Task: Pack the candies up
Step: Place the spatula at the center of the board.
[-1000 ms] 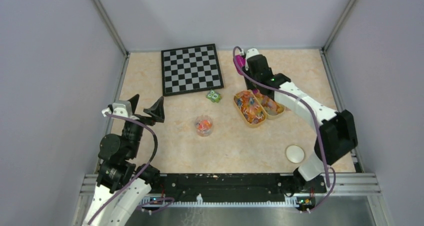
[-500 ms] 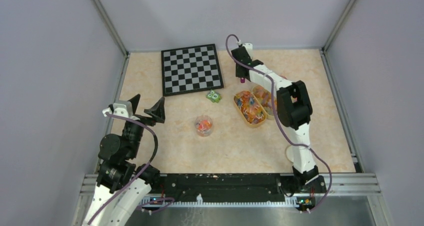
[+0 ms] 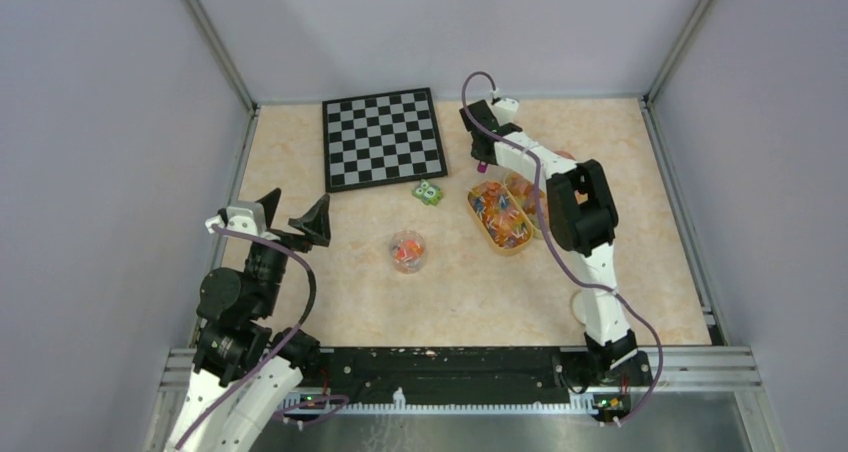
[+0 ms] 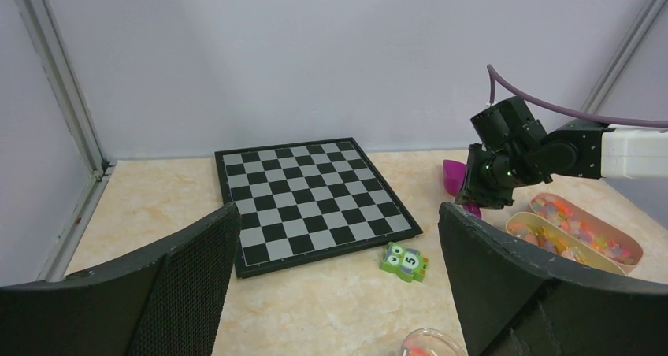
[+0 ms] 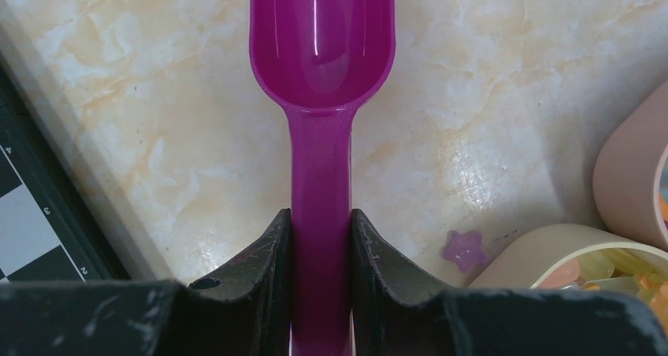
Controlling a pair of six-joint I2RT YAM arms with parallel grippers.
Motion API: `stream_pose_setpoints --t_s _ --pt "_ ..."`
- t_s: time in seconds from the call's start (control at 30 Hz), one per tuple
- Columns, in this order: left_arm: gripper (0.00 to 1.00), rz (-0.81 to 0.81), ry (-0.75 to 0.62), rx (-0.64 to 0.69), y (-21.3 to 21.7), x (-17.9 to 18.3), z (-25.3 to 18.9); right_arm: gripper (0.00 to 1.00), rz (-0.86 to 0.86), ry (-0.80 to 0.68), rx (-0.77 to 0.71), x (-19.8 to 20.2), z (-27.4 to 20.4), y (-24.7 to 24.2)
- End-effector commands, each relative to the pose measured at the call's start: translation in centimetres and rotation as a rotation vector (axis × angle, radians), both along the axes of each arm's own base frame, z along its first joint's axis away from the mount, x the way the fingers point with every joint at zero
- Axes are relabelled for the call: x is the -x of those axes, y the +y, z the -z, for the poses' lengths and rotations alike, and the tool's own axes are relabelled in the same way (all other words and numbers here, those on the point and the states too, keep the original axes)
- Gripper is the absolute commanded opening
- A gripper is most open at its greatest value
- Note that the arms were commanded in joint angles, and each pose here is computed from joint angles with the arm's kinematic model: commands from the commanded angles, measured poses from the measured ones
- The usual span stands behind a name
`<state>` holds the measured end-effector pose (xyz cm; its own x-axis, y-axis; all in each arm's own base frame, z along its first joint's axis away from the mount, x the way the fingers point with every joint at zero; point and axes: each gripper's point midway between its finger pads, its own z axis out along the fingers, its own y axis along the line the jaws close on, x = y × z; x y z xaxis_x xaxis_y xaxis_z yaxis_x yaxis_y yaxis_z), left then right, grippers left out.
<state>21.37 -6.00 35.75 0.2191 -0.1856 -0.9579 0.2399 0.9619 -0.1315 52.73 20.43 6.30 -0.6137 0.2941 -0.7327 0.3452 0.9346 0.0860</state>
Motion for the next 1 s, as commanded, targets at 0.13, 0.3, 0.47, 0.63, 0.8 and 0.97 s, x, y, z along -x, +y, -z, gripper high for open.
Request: stream_pose_setpoints --t_s 0.13,0.3,0.47,0.63,0.8,0.97 --pt "0.99 0.022 -0.036 0.010 -0.3 0.3 -0.9 0.22 0.043 -0.048 -0.056 -0.7 -1.0 0.3" --pt "0.99 0.022 -0.034 0.008 -0.4 0.3 -0.8 0.28 0.033 -0.054 -0.076 -0.6 -1.2 0.6" --pt "0.99 0.026 -0.036 0.006 -0.4 0.2 -0.9 0.40 0.021 -0.084 -0.089 -0.5 -2.6 0.5" --pt "0.99 0.029 -0.031 0.003 -0.6 0.1 -0.8 0.43 0.006 -0.138 -0.123 -0.3 -5.2 0.6" --pt "0.99 0.027 -0.030 -0.001 -0.5 0.1 -0.7 0.46 -0.058 -0.186 -0.133 0.2 -8.7 0.8" --pt "0.99 0.027 -0.030 -0.002 -0.5 0.1 -0.7 0.46 -0.105 -0.224 -0.139 2.5 -12.6 -0.2"
